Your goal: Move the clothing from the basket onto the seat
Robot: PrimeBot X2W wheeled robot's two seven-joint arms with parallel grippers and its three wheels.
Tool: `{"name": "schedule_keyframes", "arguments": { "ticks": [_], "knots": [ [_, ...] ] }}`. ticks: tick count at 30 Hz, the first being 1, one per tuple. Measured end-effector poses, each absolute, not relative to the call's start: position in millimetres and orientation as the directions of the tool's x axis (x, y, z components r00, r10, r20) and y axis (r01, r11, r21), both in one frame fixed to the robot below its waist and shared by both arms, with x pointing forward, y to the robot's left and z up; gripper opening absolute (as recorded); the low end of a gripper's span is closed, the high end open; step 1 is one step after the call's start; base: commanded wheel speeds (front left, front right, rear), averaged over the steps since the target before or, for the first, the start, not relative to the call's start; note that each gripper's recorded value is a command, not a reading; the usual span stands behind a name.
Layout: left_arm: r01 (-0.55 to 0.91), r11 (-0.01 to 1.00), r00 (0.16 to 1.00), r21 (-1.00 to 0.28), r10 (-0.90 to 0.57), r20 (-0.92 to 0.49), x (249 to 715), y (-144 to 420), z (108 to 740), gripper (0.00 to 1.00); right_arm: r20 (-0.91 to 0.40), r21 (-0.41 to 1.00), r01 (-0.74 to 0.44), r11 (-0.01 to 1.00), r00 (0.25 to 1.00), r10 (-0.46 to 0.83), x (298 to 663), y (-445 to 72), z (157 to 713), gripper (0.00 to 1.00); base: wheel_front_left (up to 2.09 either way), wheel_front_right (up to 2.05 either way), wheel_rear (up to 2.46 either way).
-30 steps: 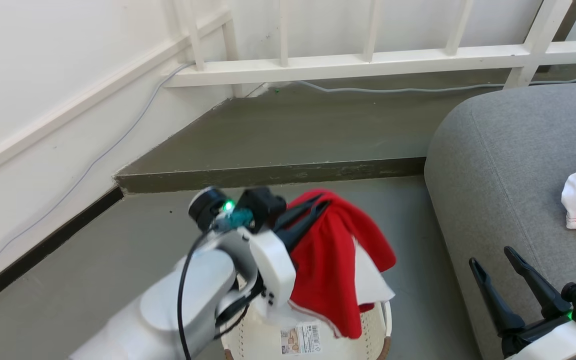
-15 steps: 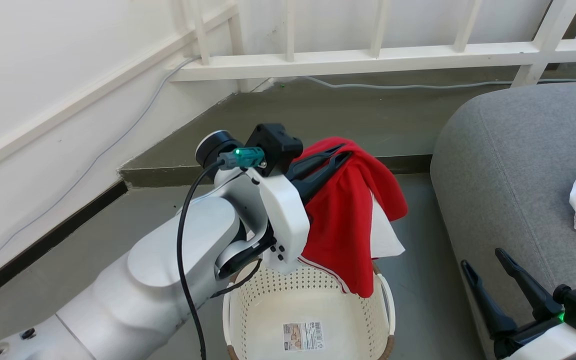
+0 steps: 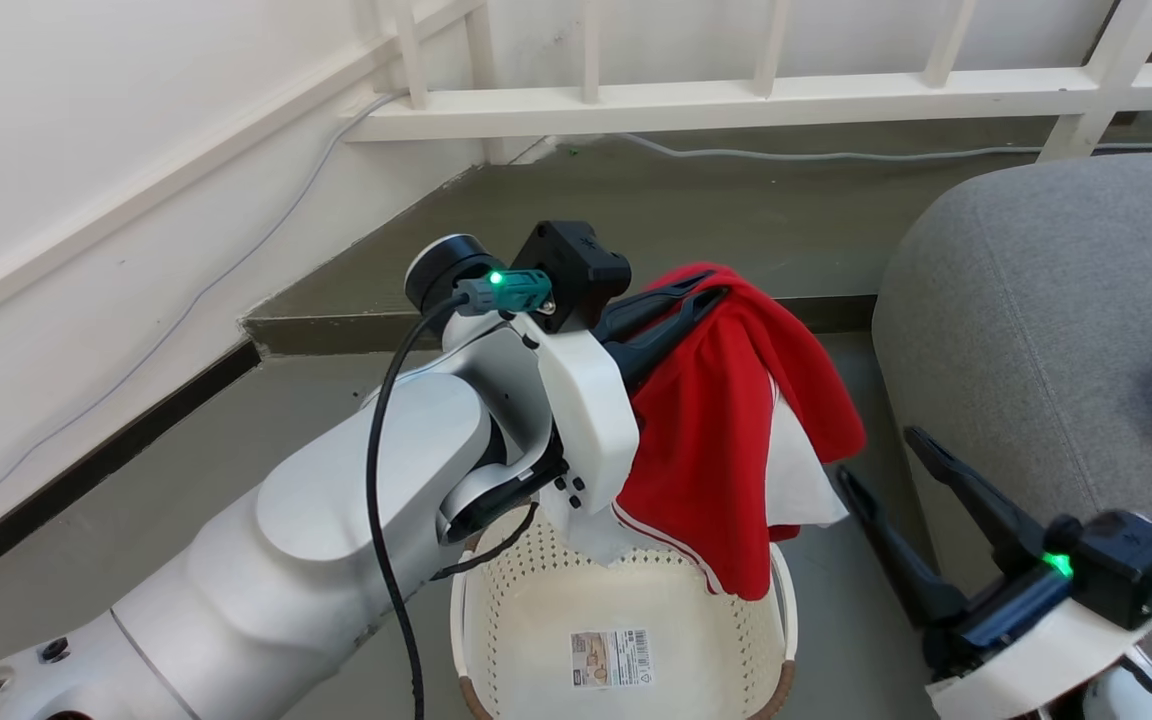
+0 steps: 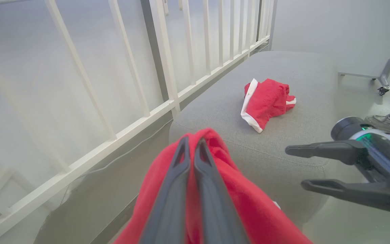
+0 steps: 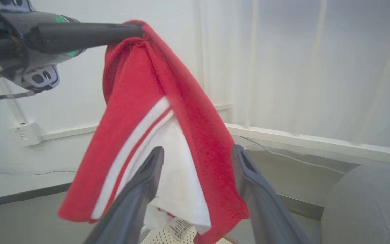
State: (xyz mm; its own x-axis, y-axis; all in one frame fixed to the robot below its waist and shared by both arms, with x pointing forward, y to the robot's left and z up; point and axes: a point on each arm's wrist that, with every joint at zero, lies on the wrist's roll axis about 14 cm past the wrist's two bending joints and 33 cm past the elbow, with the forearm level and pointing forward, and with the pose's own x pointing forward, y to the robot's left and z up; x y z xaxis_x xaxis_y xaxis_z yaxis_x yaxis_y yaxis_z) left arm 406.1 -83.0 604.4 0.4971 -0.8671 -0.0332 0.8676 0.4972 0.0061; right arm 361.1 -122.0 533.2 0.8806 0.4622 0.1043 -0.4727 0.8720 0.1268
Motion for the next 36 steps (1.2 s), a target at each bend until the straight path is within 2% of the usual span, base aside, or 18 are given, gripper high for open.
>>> {"name": "schedule_keyframes", "arguments": {
  "ticks": [3, 10, 22, 33, 35, 36],
  "knots": [
    [0.869, 0.495, 0.494, 0.0, -0.868, -0.045, 404.9, -85.1, 600.6, 0.0, 0.151, 0.082, -0.549, 0.832, 0.831, 0.535, 366.5, -99.7, 551.7, 1.0, 0.0, 0.0, 0.0],
    [0.872, 0.489, 0.488, 0.007, -0.872, -0.041, 404.9, -88.7, 605.3, 0.0, 0.166, -0.006, -0.613, 0.79, 0.778, 0.606, 380.3, -79.5, 563.3, 1.0, 0.0, 0.0, 0.0],
    [0.876, 0.482, 0.481, -0.01, -0.875, -0.056, 403.2, -94.0, 598.6, 0.0, 0.006, -0.049, -0.658, 0.752, 0.752, 0.659, 402.6, -61.4, 517.0, 1.0, 0.0, 0.0, 0.0],
    [0.879, 0.476, 0.476, 0.003, -0.878, -0.05, 400.7, -96.9, 603.2, 0.0, -0.001, -0.06, -0.66, 0.749, 0.751, 0.661, 422.4, -47.7, 519.1, 0.98, 0.0, 0.0, 0.0],
    [0.88, 0.474, 0.474, 0.002, -0.879, -0.05, 400.3, -97.8, 602.9, 0.0, -0.004, -0.061, -0.656, 0.752, 0.754, 0.657, 424.3, -48.1, 518.6, 0.27, 0.0, 0.0, 0.0],
    [0.881, 0.473, 0.473, 0.001, -0.88, -0.047, 400.1, -98.3, 603.1, 0.0, -0.005, -0.06, -0.655, 0.754, 0.755, 0.656, 425.2, -48.1, 518.6, 0.0, 0.0, 0.0, 0.0]
  ]
}}
